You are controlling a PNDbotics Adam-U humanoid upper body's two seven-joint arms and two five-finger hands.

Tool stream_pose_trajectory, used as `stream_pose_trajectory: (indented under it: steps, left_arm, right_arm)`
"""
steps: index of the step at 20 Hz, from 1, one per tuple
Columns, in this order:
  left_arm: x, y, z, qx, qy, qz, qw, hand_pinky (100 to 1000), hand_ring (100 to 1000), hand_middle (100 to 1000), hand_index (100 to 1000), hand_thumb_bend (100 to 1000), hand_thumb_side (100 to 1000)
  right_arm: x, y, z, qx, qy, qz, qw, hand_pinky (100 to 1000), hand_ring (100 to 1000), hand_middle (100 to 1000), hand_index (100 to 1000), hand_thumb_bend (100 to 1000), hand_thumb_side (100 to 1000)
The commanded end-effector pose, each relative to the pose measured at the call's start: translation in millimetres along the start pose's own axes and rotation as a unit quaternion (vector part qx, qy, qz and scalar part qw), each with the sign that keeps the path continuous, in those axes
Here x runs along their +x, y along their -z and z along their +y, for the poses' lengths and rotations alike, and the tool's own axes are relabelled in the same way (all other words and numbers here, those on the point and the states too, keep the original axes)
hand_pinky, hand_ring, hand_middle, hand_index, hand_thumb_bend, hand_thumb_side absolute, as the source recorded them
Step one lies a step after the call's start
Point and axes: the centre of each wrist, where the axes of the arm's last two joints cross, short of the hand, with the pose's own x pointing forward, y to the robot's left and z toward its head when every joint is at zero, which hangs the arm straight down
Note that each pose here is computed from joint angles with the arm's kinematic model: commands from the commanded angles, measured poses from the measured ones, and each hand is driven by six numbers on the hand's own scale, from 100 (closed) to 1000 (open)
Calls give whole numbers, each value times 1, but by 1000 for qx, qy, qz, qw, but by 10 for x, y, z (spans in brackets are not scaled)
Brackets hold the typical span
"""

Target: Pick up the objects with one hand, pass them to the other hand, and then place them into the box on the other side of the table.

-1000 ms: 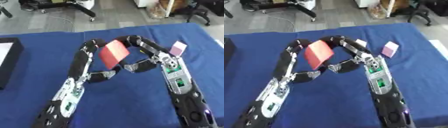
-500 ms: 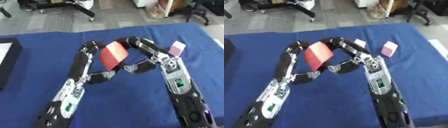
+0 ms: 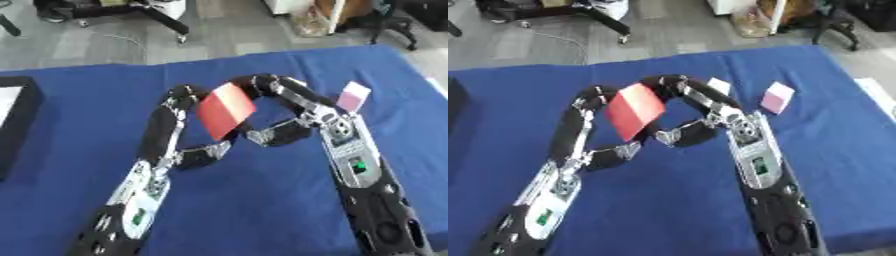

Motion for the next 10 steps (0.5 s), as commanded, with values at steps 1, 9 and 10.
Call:
stream_pose_trajectory:
  steps: [1, 9, 10]
  left_arm:
    - [38, 86, 45, 21, -5, -8, 1000, 874, 633, 622, 653, 287, 341]
    - [45, 86, 42, 34, -4, -11, 999, 860, 611, 582, 608, 194, 295]
    - [46, 85, 41, 35, -4, -12, 999, 858, 609, 576, 602, 189, 290]
  right_arm:
    - [29, 31, -35, 1, -2, -3, 1000, 753, 734, 723, 295, 100, 100]
    - [25, 36, -38, 14, 11, -2, 1000, 755, 738, 728, 321, 100, 100]
    - [24, 37, -38, 17, 13, -2, 1000, 756, 740, 731, 338, 100, 100]
